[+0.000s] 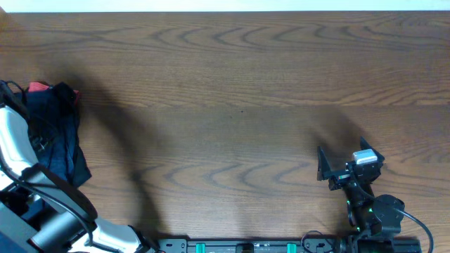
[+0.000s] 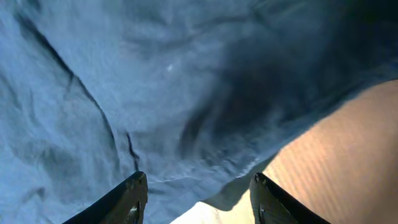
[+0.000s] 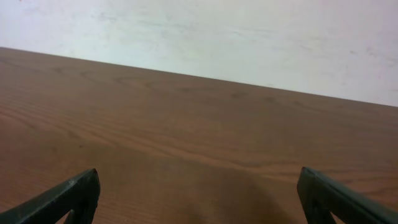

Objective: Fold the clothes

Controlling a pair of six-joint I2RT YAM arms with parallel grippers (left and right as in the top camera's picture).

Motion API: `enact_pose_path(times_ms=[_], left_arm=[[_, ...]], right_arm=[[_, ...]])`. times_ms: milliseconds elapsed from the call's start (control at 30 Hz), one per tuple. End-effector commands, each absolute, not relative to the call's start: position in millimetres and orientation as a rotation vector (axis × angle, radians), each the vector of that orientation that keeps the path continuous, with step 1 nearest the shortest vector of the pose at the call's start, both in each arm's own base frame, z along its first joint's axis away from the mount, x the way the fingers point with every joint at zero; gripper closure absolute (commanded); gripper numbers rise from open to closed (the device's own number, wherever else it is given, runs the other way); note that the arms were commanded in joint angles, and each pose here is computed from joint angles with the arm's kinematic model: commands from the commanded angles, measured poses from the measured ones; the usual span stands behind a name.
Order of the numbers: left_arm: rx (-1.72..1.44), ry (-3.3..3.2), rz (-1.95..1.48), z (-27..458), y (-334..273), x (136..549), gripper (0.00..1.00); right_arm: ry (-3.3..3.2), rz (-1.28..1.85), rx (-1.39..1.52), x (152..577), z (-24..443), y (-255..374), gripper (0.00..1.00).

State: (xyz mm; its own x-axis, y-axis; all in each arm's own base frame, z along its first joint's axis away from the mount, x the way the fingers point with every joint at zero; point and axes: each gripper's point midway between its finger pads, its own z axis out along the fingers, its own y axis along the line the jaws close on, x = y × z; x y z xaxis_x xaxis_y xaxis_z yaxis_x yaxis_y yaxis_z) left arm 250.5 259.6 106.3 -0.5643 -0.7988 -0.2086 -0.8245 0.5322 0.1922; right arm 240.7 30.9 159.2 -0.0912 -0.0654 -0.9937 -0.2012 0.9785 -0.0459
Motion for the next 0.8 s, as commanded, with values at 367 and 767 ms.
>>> enact_pose_path(times_ms=[367,767], left_arm=[[-1.377,2.788,0.427,83,263,246,0.35],[-1.383,2.806,0.427,63,268,251,0.48]], right_arm=[[1.662,0.107,-0.216,241,157,31,0.01],[1.662,0.107,-0.216,241,157,31,0.01]])
